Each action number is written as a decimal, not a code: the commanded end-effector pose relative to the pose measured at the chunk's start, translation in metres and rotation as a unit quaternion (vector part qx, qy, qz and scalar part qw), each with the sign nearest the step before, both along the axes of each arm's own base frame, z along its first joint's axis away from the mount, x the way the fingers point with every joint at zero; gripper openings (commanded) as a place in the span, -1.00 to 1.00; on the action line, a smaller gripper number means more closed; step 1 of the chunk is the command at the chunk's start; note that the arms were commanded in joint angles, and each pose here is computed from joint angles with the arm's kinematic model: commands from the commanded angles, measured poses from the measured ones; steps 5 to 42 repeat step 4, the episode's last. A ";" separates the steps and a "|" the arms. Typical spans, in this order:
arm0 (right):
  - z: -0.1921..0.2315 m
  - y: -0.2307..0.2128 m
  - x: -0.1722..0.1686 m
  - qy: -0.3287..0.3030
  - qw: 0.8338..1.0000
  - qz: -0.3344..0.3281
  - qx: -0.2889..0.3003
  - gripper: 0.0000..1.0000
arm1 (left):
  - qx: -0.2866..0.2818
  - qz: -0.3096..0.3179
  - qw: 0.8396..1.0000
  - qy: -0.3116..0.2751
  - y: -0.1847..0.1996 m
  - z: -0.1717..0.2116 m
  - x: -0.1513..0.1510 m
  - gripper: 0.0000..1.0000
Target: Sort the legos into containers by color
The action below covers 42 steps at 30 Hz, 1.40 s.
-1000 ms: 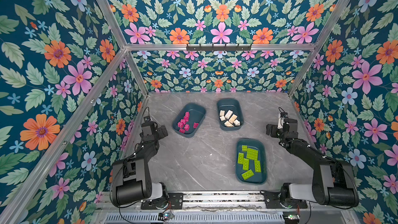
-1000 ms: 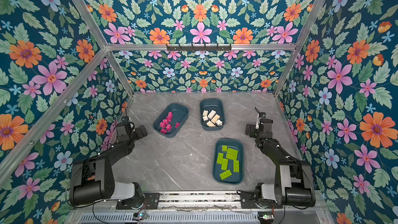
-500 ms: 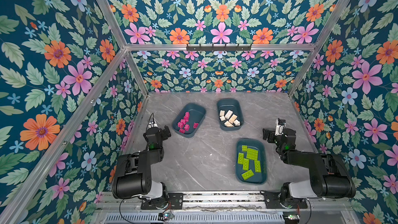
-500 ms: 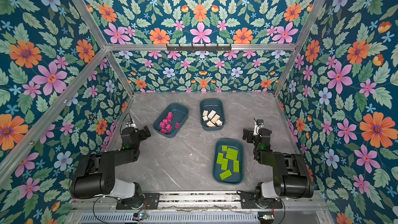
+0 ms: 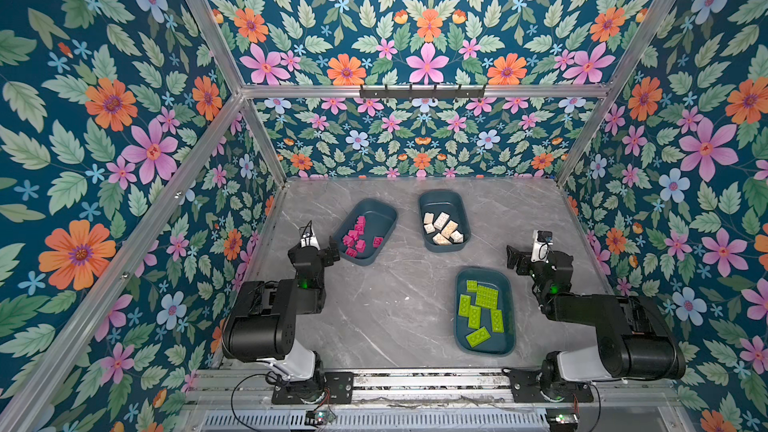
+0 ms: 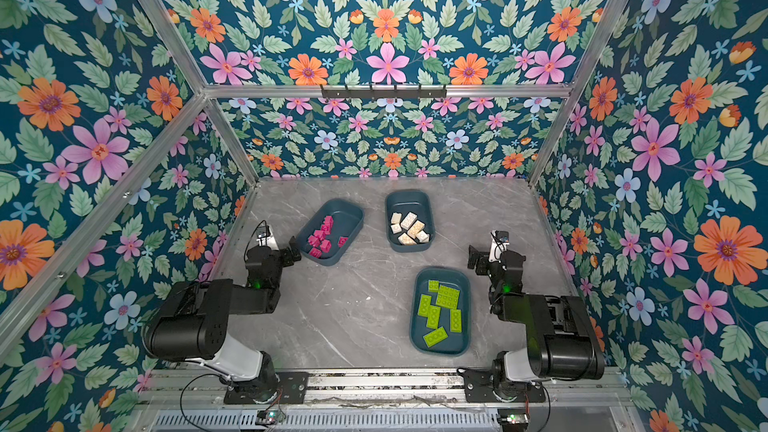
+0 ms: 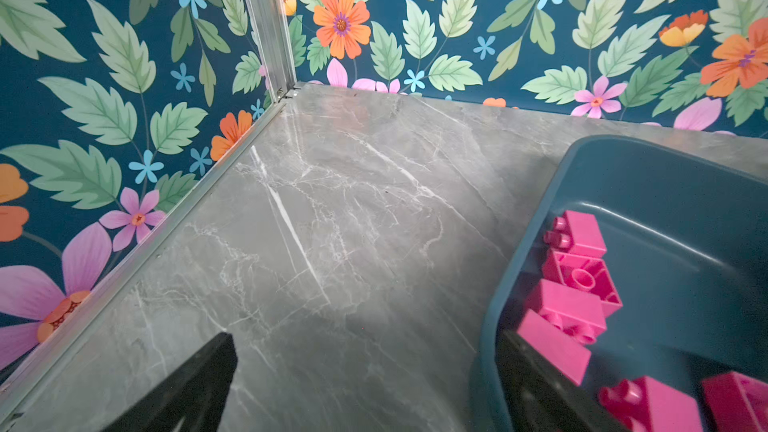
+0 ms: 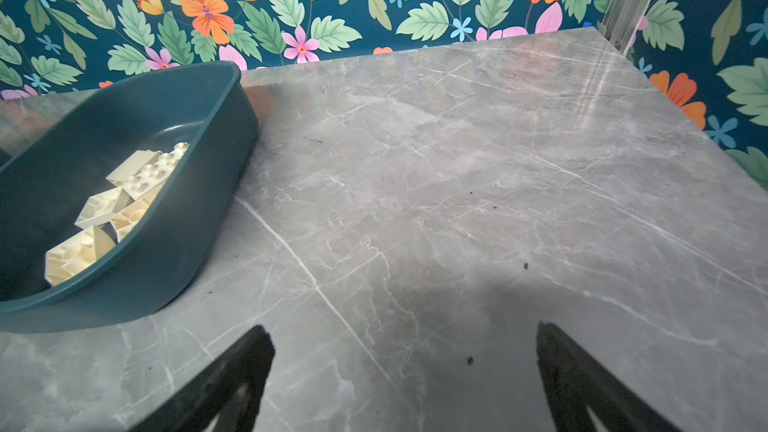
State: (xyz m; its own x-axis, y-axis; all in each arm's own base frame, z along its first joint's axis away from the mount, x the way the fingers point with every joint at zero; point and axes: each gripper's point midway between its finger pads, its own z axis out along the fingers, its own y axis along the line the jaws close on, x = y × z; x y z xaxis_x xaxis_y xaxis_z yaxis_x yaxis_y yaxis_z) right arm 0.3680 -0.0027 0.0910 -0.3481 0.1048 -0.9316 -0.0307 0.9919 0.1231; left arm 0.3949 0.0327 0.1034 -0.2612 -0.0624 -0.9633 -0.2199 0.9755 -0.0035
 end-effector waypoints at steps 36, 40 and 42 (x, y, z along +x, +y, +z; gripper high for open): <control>0.009 0.004 0.002 -0.023 1.000 0.013 -0.005 0.98 | 0.019 0.017 0.999 -0.027 0.006 0.014 0.002 1.00; 0.009 0.004 0.002 -0.023 1.000 0.013 -0.005 0.98 | 0.019 0.017 0.999 -0.027 0.006 0.014 0.002 1.00; 0.009 0.004 0.002 -0.023 1.000 0.013 -0.005 0.98 | 0.019 0.017 0.999 -0.027 0.006 0.014 0.002 1.00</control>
